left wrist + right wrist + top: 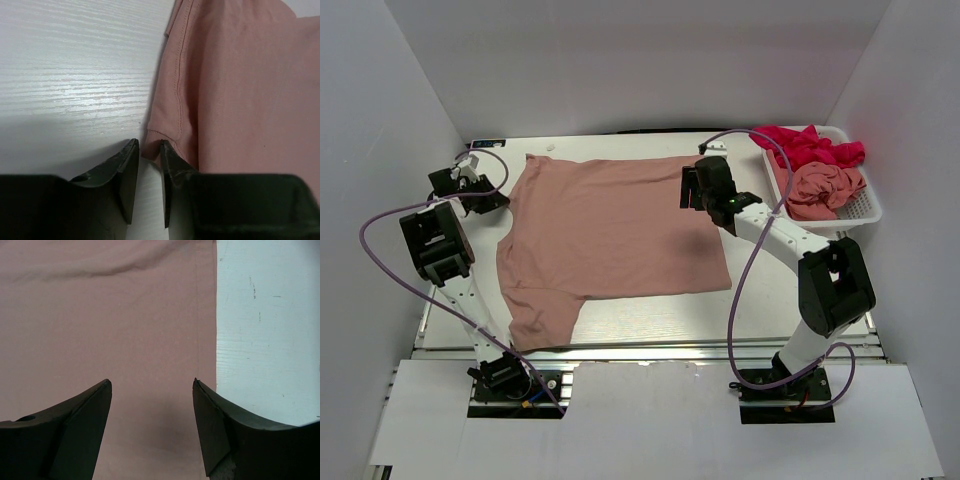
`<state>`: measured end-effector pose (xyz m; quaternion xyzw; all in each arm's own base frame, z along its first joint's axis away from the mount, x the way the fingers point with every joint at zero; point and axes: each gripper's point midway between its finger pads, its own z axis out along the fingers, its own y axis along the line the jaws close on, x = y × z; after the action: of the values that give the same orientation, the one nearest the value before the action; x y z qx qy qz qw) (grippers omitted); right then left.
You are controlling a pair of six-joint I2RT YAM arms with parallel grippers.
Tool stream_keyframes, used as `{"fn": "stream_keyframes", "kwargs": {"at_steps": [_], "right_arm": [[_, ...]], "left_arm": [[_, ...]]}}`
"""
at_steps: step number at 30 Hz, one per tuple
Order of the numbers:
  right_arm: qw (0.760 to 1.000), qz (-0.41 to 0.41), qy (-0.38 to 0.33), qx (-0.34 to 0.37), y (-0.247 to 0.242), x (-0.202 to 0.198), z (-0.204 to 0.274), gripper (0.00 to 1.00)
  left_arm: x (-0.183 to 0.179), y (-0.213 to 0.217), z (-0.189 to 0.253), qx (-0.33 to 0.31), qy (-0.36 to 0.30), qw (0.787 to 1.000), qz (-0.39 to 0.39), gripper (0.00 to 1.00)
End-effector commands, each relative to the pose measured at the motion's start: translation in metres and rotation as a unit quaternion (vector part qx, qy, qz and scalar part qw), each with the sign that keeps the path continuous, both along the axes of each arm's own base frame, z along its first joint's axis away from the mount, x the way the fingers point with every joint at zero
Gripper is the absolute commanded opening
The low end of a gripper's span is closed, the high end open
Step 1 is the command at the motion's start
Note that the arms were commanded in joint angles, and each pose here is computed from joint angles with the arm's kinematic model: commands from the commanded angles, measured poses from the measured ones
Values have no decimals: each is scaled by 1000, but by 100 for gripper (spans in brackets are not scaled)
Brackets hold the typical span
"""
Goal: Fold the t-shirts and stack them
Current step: Flatten out the tshirt
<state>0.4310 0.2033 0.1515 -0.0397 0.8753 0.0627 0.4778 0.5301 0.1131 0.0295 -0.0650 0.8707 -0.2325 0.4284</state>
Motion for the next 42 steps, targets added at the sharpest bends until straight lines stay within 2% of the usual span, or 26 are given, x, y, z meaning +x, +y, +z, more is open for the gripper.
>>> {"fn": "stream_keyframes", "kwargs": {"at_steps": [1, 3, 4, 6, 20, 24, 27, 28, 38, 42], "right_arm": [[1000, -4, -24, 7, 2, 7, 16, 70], [1000, -3, -29, 9, 3, 6, 19, 70], [999, -4, -31, 10, 2, 5, 20, 70], [999, -2, -36, 13, 3, 5, 22, 69], [999, 25, -21, 5, 23, 0, -1, 66], [1000, 20, -21, -2, 25, 4, -7, 68], [1000, 16, -20, -6, 25, 6, -9, 70], [1000, 15, -20, -7, 26, 7, -9, 71], [1000, 2, -10, 6, 32, 13, -23, 72], [999, -30, 23, -30, 20, 18, -63, 72]], "left_arm": [[7, -2, 8, 9, -13, 1000, -10, 32], [8, -1, 6, 12, -10, 1000, -9, 25], [8, 0, 4, 13, -8, 1000, -8, 13], [10, 4, 4, 21, -8, 1000, -5, 0], [40, 45, 31, 123, -6, 992, 0, 0], [40, 46, 30, 125, -4, 992, 0, 0], [37, 45, 33, 128, -10, 992, 1, 19], [36, 45, 35, 129, -11, 992, 4, 21], [24, 45, 45, 137, -10, 990, 20, 19], [27, 42, 42, 129, -12, 991, 17, 18]]}}
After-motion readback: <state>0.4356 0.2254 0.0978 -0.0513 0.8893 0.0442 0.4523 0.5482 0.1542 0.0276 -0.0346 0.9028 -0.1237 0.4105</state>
